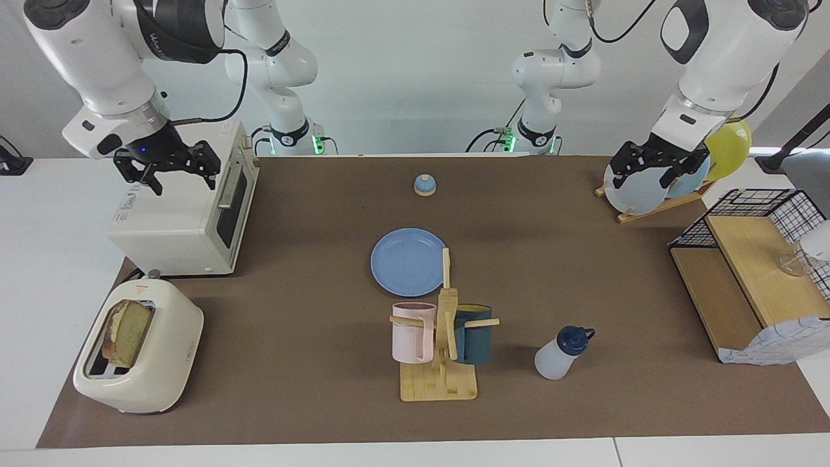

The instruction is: Put bread on plate and add seasoning

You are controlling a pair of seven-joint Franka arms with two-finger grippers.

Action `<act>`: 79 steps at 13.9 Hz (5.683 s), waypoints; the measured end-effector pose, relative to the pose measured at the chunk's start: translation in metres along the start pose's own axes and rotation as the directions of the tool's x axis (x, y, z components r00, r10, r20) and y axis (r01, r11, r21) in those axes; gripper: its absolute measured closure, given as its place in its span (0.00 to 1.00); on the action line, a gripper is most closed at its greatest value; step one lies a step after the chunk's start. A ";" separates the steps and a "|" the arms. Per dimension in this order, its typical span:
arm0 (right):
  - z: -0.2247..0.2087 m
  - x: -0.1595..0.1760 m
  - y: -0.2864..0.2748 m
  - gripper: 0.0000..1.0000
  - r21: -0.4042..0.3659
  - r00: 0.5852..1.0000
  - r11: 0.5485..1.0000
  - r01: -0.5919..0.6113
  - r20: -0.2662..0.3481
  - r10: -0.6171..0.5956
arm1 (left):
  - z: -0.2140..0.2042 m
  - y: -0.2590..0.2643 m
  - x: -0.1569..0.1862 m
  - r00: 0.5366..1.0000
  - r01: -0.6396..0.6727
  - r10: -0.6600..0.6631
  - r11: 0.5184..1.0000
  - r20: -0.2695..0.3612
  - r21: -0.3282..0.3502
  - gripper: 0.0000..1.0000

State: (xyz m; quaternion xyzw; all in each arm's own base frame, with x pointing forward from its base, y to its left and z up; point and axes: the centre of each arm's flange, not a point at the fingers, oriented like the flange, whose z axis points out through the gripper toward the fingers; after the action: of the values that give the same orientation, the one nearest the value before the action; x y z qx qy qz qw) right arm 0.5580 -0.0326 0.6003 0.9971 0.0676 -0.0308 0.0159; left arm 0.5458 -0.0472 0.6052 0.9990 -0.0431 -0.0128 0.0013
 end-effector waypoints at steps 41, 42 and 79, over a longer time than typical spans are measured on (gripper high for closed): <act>0.113 0.111 0.103 0.48 -0.018 0.851 0.992 -0.124 -0.516 0.097 | 0.313 0.133 -0.014 0.698 -0.118 0.010 0.988 -0.716 -0.102 0.00; 0.114 0.110 0.104 0.60 -0.018 0.857 0.993 -0.119 -0.507 0.093 | 0.318 0.136 -0.001 0.693 -0.105 0.007 0.990 -0.721 -0.091 0.00; 0.120 0.011 -0.360 0.93 0.276 0.947 0.960 0.046 -0.318 0.045 | 0.316 0.135 0.141 0.680 0.023 -0.009 1.000 -0.733 0.008 0.46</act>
State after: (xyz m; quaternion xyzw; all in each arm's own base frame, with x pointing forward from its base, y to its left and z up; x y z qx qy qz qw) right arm 0.5132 0.3213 0.4703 0.9809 0.0645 0.1224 -0.1364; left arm 0.6665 -0.1940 0.2857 0.9211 -0.0303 0.3881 0.0099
